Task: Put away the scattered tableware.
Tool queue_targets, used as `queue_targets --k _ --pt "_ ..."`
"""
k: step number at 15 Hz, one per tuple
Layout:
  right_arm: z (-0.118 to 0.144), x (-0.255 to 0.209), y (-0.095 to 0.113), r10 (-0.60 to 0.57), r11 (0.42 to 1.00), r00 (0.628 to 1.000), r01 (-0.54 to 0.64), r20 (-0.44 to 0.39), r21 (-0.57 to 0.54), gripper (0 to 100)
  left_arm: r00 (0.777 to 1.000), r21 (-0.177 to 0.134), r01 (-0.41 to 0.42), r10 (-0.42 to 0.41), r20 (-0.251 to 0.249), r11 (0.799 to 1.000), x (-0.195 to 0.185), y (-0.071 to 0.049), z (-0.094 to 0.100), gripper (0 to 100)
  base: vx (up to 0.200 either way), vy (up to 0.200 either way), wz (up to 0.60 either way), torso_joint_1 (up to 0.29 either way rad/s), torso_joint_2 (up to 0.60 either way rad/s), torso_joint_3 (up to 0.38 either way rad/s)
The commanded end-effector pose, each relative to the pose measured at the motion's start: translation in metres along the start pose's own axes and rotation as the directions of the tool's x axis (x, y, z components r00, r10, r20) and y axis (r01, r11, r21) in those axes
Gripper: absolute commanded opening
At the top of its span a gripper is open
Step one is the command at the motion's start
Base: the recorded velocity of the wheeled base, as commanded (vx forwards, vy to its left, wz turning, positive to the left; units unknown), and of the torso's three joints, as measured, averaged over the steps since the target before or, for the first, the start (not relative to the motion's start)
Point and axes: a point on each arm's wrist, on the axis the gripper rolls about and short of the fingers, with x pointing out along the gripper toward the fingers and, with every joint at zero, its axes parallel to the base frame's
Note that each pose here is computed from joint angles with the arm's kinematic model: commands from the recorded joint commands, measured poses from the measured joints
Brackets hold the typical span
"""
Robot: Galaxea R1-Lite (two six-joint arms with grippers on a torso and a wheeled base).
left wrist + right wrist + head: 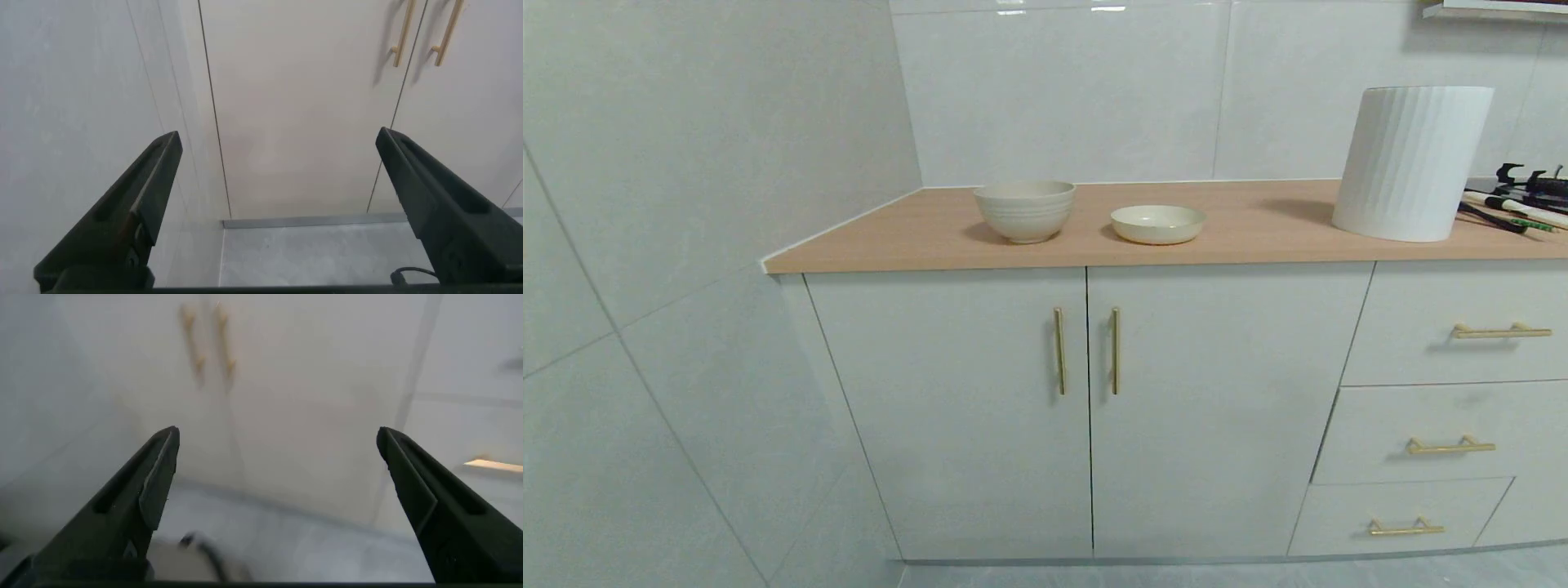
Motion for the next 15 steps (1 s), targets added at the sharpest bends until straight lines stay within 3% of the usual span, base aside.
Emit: queue_targets --k 1,4,6,9,12,15 --pt "0.029 0.076 -0.016 0.153 0.987 0.954 -0.132 -0.257 0.095 100 1.000 0.000 -0.002 0.002 0.000 1.000 0.000 0.000 0.000 100 0.000 0.000 0.00 0.000 0.00 0.000" --pt "0.037 0.107 -0.014 0.230 0.973 0.922 -0.207 -0.310 0.106 100 1.000 0.000 0.000 0.000 0.000 1.000 0.000 0.000 0.000 100 0.000 0.000 0.00 0.000 0.00 0.000" --pt "0.051 0.164 -0.008 0.298 0.955 0.873 -0.266 -0.386 0.134 100 1.000 0.000 0.000 0.000 0.000 1.000 0.000 0.000 0.000 100 0.000 0.000 0.00 0.000 0.00 0.000" --pt "0.059 0.204 -0.002 0.326 0.945 0.848 -0.293 -0.418 0.144 100 1.000 0.000 0.000 0.000 0.000 1.000 0.000 0.000 0.000 100 0.000 0.000 0.00 0.000 0.00 0.000" --pt "0.061 0.267 0.017 0.390 0.921 0.799 -0.345 -0.457 0.182 100 1.000 0.000 0.000 0.000 0.000 1.000 0.000 0.000 0.000 100 0.000 0.000 0.00 0.000 0.00 0.000" --pt "0.057 0.317 0.028 0.412 0.911 0.782 -0.350 -0.468 0.218 100 1.000 0.000 -0.002 0.002 0.000 1.000 0.000 0.000 0.000 100 0.000 0.000 0.00 0.000 0.00 0.000"
